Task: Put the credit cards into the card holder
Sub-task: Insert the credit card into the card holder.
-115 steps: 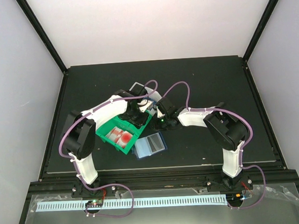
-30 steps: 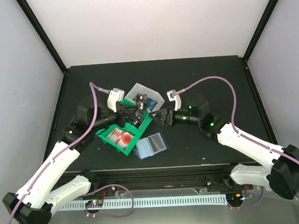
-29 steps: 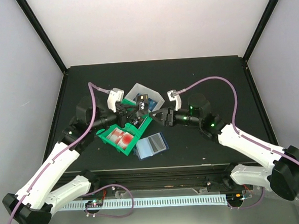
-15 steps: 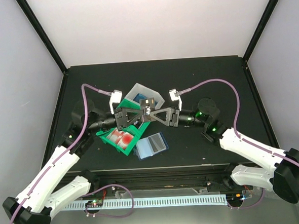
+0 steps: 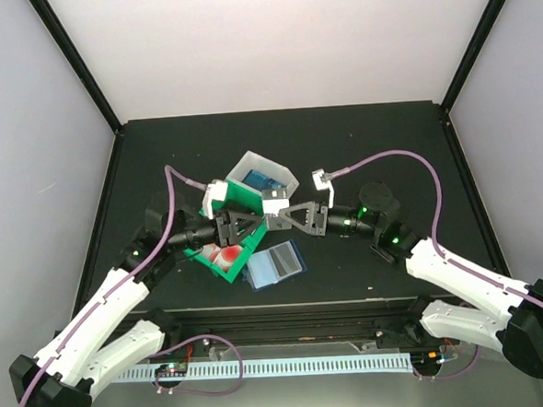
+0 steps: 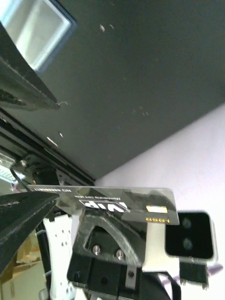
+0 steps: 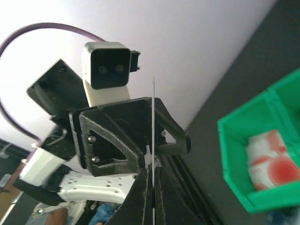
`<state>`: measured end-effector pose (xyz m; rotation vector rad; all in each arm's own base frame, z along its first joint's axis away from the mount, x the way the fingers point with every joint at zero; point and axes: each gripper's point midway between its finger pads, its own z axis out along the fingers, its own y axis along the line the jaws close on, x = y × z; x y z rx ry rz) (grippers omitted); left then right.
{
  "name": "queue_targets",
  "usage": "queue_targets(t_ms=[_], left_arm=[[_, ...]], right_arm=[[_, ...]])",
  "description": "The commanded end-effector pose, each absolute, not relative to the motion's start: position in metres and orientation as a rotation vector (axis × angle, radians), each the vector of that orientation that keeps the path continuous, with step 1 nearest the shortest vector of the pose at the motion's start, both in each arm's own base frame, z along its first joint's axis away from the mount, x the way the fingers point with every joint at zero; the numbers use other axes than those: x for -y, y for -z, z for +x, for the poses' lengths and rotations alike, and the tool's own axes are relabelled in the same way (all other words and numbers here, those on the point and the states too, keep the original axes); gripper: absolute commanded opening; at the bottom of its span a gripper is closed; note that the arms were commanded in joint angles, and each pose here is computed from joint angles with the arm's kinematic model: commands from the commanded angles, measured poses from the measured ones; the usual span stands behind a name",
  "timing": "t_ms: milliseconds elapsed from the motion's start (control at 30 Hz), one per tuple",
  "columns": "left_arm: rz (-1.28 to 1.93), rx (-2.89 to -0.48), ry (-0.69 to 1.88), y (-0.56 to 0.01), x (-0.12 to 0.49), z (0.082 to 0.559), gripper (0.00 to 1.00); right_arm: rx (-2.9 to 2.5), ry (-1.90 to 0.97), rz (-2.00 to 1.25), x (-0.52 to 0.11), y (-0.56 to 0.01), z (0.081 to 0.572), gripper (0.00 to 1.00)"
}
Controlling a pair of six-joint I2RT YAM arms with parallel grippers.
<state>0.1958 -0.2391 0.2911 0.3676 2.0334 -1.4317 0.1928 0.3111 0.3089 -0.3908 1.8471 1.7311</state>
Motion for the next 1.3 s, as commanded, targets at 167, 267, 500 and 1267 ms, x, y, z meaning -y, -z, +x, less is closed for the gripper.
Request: queue_targets(t_ms=[167,267,500,1267], left_arm=[[0.173,-2.316,1.102,-0.184,0.214,0.203,0.56],[0.14,-2.41,0.99,-0.145,0.217,0.196,0.53],[0.065,-2.567,0.8,-0.075,0.229,0.196,0.44],[-0.197,-2.622,0.45,-0.053,0.168,0.211,0.69]], right_arm=[[-2.318,-1.309,-0.232,-0.279,-0.172,0.201,0.01],[-2.412,-1.262,-0.232,-0.275,-0.136,0.195,0.01],[-2.51,-1.285,-0.309,-0.284,-0.097,0.186,0.01],[-2.586,-1.356,-0.38,-0.324,-0.064,0.202,0.01]])
